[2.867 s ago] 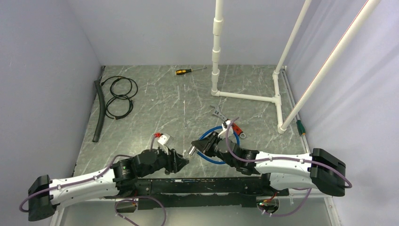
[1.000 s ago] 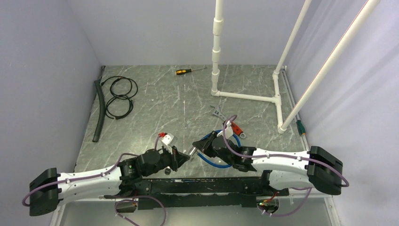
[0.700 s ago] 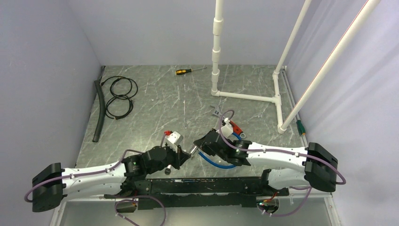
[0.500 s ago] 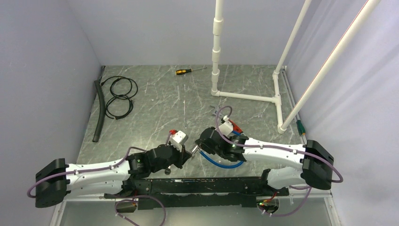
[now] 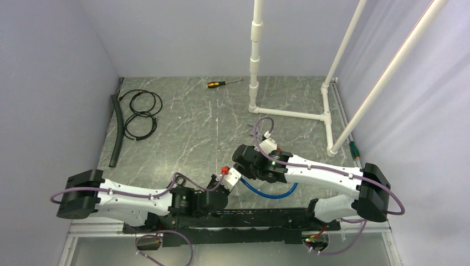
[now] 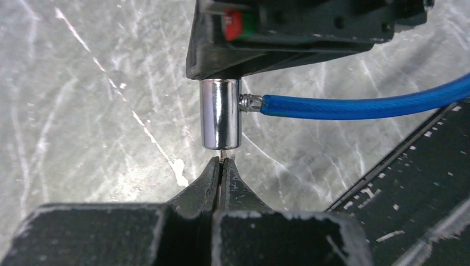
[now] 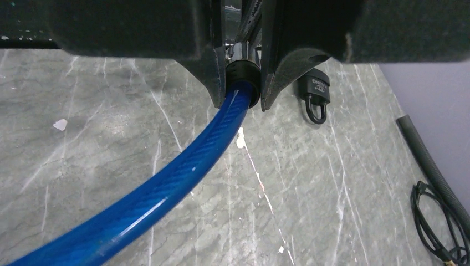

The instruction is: Unlock with the key

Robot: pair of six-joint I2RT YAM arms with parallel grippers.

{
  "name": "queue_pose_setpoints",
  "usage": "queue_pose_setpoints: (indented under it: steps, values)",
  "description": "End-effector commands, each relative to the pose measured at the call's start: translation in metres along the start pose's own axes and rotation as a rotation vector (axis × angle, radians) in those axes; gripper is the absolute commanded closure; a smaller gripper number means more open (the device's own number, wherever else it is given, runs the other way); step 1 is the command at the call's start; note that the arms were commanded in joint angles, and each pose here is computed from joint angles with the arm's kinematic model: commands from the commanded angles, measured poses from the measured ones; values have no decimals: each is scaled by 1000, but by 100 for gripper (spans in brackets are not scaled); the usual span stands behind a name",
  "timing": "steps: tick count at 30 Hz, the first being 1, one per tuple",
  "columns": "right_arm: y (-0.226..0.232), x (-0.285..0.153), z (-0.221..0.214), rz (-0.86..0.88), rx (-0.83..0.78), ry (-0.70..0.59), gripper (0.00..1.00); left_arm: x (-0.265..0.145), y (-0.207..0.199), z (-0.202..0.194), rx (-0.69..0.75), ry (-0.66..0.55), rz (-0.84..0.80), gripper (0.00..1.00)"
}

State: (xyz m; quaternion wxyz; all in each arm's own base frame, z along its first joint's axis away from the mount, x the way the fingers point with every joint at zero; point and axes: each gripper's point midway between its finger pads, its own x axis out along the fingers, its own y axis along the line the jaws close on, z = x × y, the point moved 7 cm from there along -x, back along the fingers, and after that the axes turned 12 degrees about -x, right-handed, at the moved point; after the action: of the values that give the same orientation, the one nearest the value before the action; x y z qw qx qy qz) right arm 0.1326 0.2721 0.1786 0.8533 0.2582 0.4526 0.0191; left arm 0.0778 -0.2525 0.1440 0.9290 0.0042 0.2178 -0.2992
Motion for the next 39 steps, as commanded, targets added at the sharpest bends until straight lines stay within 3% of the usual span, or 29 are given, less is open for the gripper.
queue_pose_setpoints:
  steps: [1, 11, 24, 28, 35, 39]
  values:
    - [37, -26, 12, 73, 76, 72, 100, 0, 0, 18, 89, -102, 165, 100]
    - [36, -20, 10, -50, 70, 169, 100, -18, -10, 32, 257, -213, 316, 100]
    - [46, -8, -5, -123, 1, 314, 100, -33, -4, 31, 488, -236, 600, 100]
    - [48, -4, -8, -105, -4, 323, 100, -6, -28, 1, 702, -172, 643, 100]
    - [42, -1, -6, -70, -17, 298, 100, -13, -21, 3, 598, -178, 640, 100]
    - [39, 2, -1, -107, -20, 251, 100, -19, -15, 3, 644, -129, 661, 100]
